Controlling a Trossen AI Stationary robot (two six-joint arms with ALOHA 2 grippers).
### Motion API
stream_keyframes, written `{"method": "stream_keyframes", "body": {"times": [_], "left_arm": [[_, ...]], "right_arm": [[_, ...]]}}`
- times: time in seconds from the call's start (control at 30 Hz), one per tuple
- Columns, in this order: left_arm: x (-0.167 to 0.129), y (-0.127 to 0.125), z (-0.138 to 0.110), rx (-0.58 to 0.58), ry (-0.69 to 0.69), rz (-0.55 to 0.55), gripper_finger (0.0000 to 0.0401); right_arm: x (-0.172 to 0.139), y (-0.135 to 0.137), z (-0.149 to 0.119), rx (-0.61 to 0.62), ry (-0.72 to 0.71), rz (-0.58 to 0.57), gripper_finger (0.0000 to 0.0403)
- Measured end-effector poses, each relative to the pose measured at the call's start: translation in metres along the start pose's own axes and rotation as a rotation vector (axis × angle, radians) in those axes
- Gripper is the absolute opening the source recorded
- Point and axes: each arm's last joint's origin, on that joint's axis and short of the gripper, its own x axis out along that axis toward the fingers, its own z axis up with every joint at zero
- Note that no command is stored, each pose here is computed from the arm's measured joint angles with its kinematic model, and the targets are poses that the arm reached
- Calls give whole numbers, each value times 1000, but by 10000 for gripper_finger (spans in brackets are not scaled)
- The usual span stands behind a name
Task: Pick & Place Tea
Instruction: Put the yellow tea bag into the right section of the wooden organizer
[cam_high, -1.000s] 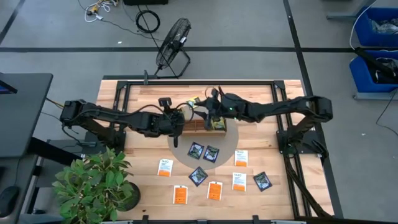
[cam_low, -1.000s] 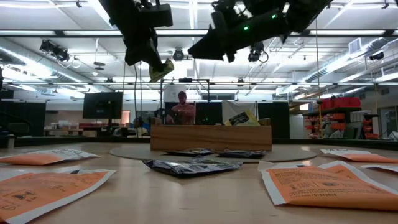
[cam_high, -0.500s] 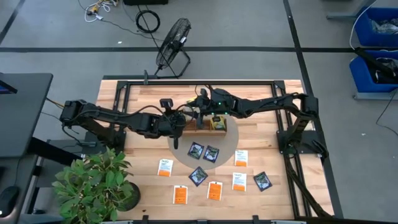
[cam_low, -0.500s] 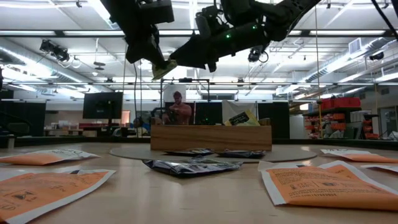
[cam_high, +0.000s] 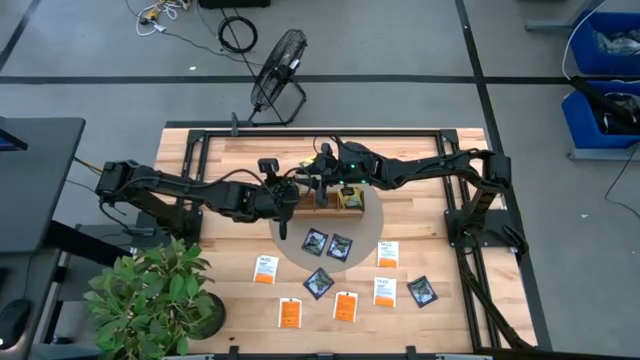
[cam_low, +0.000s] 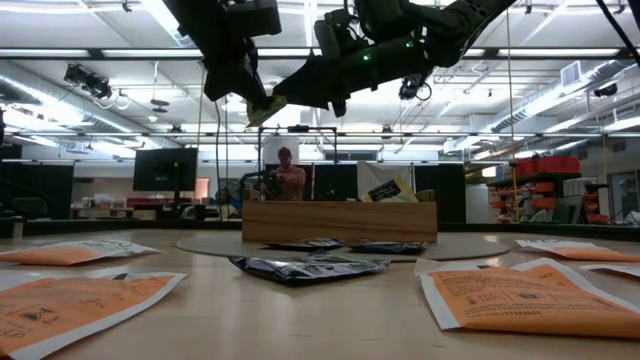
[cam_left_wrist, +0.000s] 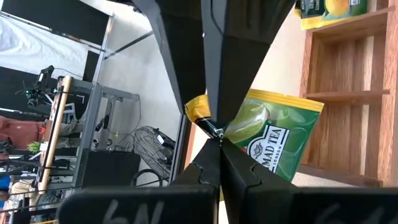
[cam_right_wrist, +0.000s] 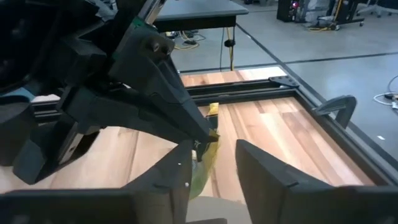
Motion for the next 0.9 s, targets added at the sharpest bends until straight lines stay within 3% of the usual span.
{"method": "stream_keyframes", "body": {"times": [0.3, 0.6, 0.9], "left_arm": [[0, 0, 1, 2, -8, 2, 3], [0, 1, 1, -1, -8, 2, 16], [-5, -5, 0, 24, -6, -14, 122]], "right_arm": [[0, 0, 0, -3, -4, 1, 11], [0, 0, 0, -37, -5, -11, 2], [-1, -2, -3, -49, 27, -16, 1]]}}
